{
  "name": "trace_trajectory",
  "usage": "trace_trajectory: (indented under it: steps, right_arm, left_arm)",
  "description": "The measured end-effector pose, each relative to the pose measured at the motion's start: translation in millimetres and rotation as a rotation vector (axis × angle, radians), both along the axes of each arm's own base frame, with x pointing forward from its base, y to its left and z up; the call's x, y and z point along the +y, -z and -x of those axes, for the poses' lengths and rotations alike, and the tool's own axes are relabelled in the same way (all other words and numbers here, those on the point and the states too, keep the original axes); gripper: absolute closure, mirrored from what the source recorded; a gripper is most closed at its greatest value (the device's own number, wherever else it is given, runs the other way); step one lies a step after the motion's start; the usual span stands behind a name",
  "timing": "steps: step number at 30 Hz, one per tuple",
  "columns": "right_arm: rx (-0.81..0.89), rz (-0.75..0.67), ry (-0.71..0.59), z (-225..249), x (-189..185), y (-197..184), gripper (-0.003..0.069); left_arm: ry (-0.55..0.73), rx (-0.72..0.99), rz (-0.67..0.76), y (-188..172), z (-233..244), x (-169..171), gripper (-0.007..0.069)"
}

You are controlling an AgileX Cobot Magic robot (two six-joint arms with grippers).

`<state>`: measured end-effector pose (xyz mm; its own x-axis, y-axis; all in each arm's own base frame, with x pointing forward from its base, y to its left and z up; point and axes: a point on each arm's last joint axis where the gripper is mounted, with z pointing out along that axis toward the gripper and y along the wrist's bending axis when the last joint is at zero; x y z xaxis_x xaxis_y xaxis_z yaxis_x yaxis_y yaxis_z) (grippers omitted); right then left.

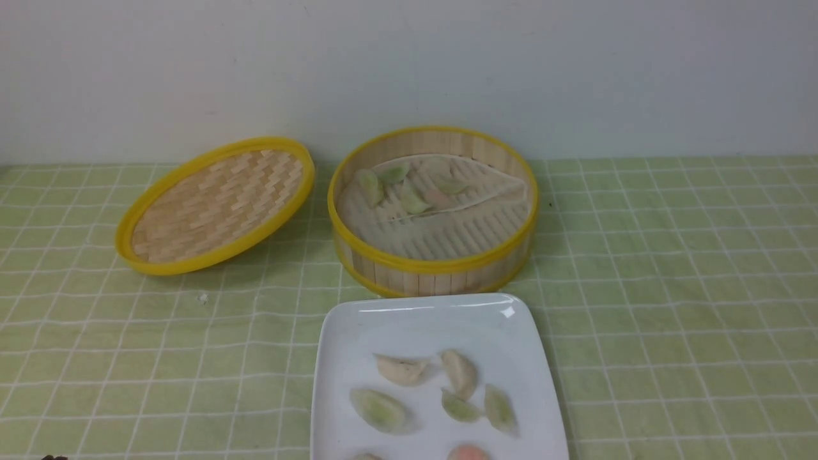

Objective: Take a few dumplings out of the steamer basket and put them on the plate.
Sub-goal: Use the right arm to put the dumpling into the plate

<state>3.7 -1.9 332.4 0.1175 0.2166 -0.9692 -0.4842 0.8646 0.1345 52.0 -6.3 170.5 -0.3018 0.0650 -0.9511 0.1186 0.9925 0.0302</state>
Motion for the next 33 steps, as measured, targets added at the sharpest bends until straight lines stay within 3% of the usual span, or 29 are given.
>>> trace_trajectory:
  steps: [6, 13, 20, 33]
  right_arm:
    - [0.006, 0.037, 0.014, -10, 5, 17, 0.0673]
    - [0.165, 0.115, 0.291, -34, 7, 74, 0.0673]
    - [0.374, 0.159, 0.472, -49, 0, 141, 0.0673]
    - [0.407, 0.154, 0.478, -50, 0, 152, 0.0673]
  left_arm:
    - [0.000, 0.000, 0.000, 0, 0, 0, 0.0631]
    - [0.000, 0.000, 0.000, 0, 0, 0, 0.0631]
    - [0.000, 0.000, 0.000, 0, 0, 0, 0.0631]
    - [0.000, 0.000, 0.000, 0, 0, 0, 0.0631]
